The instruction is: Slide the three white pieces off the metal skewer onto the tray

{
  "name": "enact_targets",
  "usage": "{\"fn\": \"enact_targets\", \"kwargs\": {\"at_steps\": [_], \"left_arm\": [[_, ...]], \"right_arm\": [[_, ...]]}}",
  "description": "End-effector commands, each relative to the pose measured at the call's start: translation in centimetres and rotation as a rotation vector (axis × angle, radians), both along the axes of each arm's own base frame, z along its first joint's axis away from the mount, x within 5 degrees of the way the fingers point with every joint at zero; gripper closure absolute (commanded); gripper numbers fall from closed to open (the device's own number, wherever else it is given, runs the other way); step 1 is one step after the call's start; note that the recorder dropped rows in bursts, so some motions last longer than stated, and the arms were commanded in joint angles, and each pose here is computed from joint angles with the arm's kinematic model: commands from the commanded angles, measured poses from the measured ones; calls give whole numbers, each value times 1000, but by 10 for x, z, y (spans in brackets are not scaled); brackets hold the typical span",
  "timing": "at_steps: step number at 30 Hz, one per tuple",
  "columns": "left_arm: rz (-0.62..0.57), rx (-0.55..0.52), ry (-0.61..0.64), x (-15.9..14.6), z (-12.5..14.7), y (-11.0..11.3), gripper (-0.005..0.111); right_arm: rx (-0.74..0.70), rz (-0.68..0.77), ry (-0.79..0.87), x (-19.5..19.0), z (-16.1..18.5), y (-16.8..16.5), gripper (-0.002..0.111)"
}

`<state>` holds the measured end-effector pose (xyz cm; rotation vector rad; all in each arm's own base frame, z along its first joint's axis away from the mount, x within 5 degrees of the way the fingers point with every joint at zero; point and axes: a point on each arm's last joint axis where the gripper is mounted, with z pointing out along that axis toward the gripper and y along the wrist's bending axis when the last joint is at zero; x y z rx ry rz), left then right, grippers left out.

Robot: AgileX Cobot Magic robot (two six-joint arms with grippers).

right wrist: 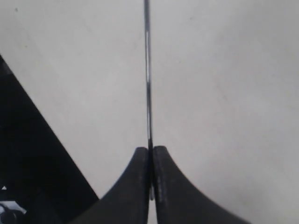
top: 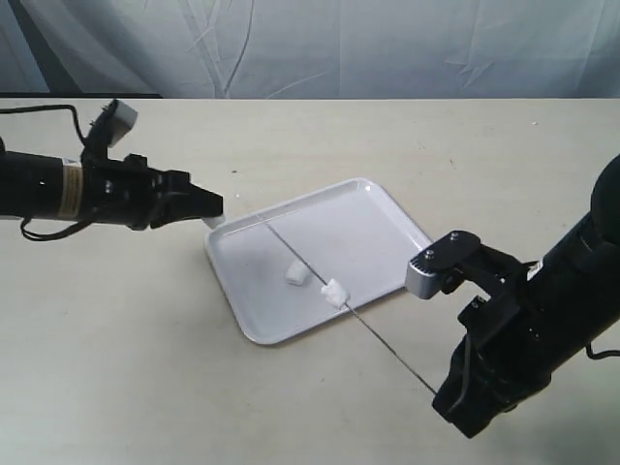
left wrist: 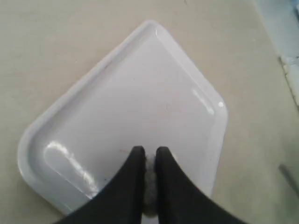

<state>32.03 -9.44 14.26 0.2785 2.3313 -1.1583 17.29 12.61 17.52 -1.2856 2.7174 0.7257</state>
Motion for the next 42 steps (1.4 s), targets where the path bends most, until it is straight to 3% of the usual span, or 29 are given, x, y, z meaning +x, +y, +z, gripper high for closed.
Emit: {"fn": "enact_targets", "kwargs": {"at_steps": [1,4,8,13,18,26,29,32,42], "left_arm": [[-55,71,-11,-3,-8,-23,107],[-91,82,18,-5,-20,-37,105],[-108,99,63,-5,-38,-50,95],[-77,95,92,2,-51,-52,79],[-73,59,94,5,-46,-53,66],[-158,-356,91,4,3,-32,64],[-91,-394,113,9,12,-24,65],[-105,-389,101,6,20,-24,65],[-140,-410,90,0,29,-43,65]], "right_arm": [[-18,-70,-59,9,15,-1,109],[-18,-133,-48,11,20,0,109],[-13,-179,-56,14,21,1,109],[0,-191,-49,14,22,2,109],[28,-233,-84,19,23,4,109],[130,-431,-190,39,25,10,109],[160,-446,-159,43,19,15,109],[178,-445,-129,45,13,18,109],[304,-441,-94,48,12,29,109]]}}
